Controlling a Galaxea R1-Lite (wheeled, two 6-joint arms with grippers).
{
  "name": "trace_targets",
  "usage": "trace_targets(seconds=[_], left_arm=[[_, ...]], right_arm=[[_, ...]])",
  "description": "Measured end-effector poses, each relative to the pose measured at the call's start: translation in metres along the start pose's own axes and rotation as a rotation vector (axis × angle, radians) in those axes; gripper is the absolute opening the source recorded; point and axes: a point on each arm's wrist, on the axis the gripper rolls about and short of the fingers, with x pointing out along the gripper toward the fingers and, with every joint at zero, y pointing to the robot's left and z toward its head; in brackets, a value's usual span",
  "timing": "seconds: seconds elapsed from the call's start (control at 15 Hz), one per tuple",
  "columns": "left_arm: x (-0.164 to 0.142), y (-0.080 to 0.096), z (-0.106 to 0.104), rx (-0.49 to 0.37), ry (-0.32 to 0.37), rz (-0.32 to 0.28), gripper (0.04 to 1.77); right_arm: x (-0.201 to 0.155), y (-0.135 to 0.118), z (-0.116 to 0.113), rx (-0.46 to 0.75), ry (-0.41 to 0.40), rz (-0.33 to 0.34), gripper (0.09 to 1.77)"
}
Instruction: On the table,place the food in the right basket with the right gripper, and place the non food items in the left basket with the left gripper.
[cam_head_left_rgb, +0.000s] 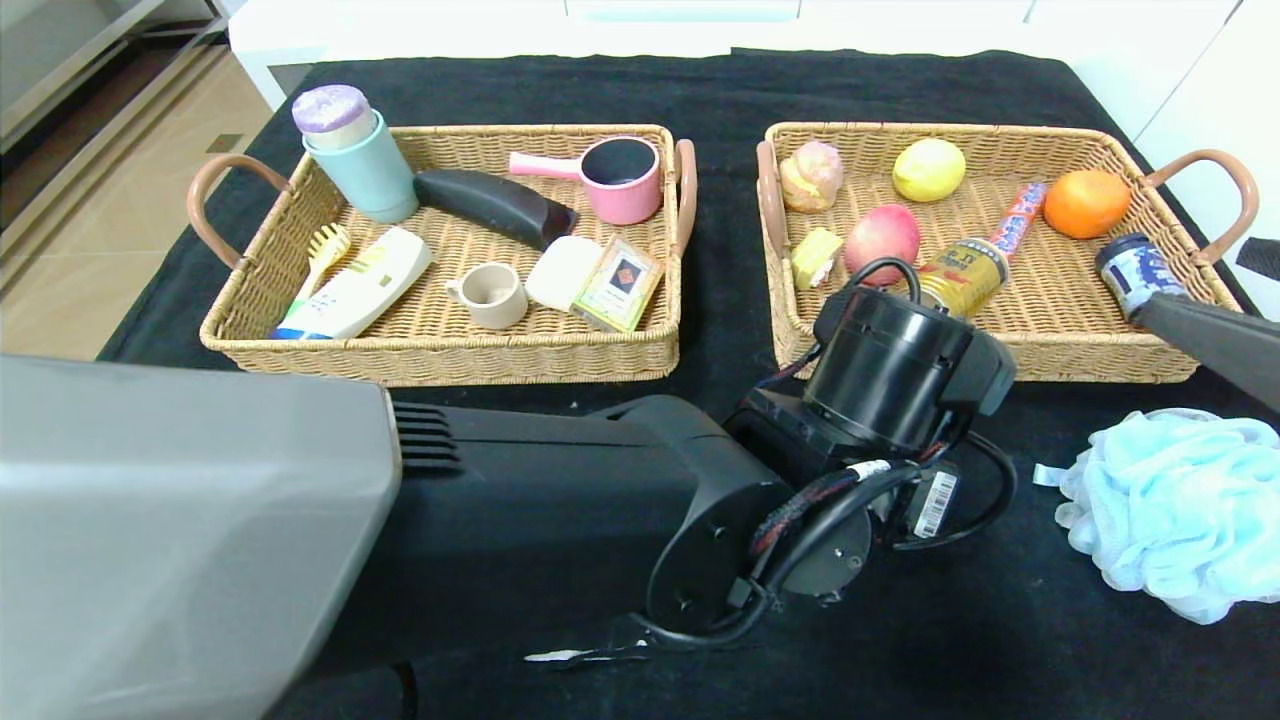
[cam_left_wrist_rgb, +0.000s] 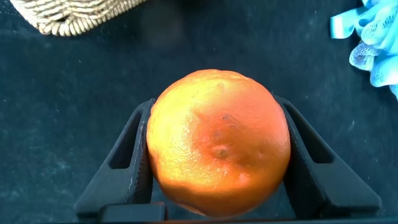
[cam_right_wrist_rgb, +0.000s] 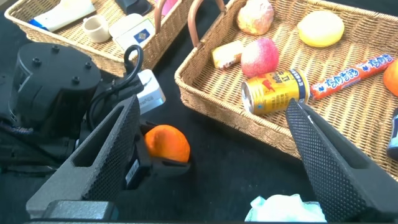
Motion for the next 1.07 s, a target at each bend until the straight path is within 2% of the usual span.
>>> trace_targets(seconds=[0.4, 0.67, 1.07], left_arm=[[0.0003, 0.0000, -0.0008, 0.014, 0.005, 0.002, 1.17], [0.0016, -0.0003, -0.0013, 0.013, 0.002, 0.005, 1.40], [-0.0004, 0.0005, 0.0009, 0.010, -0.007, 0.021, 1.56]], right_arm=[[0.0025, 0.0010, -0.0025, 0.000, 0.012, 0.009, 1.71], [0.0037, 0.0014, -0.0036, -0.001, 0.017, 0.013, 1.71], [0.0047, 0.0016, -0.0029, -0.001, 0.015, 0.009, 1.71]])
